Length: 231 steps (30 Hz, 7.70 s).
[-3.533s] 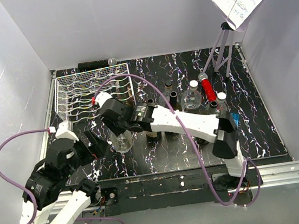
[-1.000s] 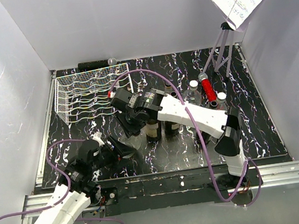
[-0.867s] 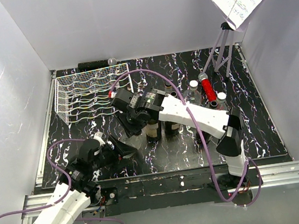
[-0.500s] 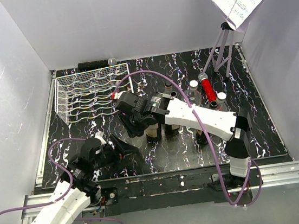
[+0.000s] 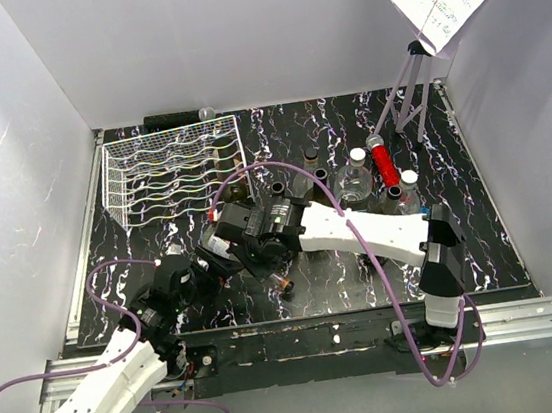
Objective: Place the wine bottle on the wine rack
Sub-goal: Adjust the wine bottle at the center of the board, then pick up the wine bottle from the center of the board, then place the wine bottle in the wine rack.
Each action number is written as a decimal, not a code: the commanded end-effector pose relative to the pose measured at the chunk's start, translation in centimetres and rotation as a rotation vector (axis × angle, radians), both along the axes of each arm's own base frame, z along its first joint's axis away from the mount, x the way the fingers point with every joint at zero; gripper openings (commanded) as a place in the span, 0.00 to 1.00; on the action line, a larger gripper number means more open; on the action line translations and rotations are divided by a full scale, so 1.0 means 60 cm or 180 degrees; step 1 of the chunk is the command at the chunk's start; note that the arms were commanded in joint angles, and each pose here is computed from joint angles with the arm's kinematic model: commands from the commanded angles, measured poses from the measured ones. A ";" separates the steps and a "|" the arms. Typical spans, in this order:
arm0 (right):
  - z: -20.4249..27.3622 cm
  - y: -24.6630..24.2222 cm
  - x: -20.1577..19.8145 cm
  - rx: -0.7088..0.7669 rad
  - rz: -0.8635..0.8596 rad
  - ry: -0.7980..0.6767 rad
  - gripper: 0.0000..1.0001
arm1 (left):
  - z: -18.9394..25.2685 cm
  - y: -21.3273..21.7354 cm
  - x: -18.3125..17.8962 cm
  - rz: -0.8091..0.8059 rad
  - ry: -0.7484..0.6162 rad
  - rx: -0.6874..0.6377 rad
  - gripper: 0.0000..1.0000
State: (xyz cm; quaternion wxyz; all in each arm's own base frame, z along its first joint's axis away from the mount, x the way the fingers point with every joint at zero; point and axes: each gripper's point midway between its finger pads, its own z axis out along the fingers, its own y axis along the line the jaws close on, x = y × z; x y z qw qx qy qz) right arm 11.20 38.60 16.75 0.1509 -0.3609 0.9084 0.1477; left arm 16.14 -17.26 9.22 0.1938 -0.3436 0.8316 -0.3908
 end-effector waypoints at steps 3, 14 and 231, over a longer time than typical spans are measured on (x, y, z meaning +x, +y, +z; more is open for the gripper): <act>-0.002 -0.010 0.014 -0.0056 -0.0018 -0.0137 0.01 | -0.002 0.009 0.020 0.0100 -0.0070 0.0184 0.81; -0.045 -0.051 0.014 -0.0097 0.0208 -0.0360 0.33 | 0.040 0.091 0.011 0.0508 -0.0163 0.0803 0.86; 0.175 0.112 0.505 0.0974 -0.2358 -0.2880 0.01 | 0.248 0.197 -0.055 0.0465 -0.0971 0.1449 0.98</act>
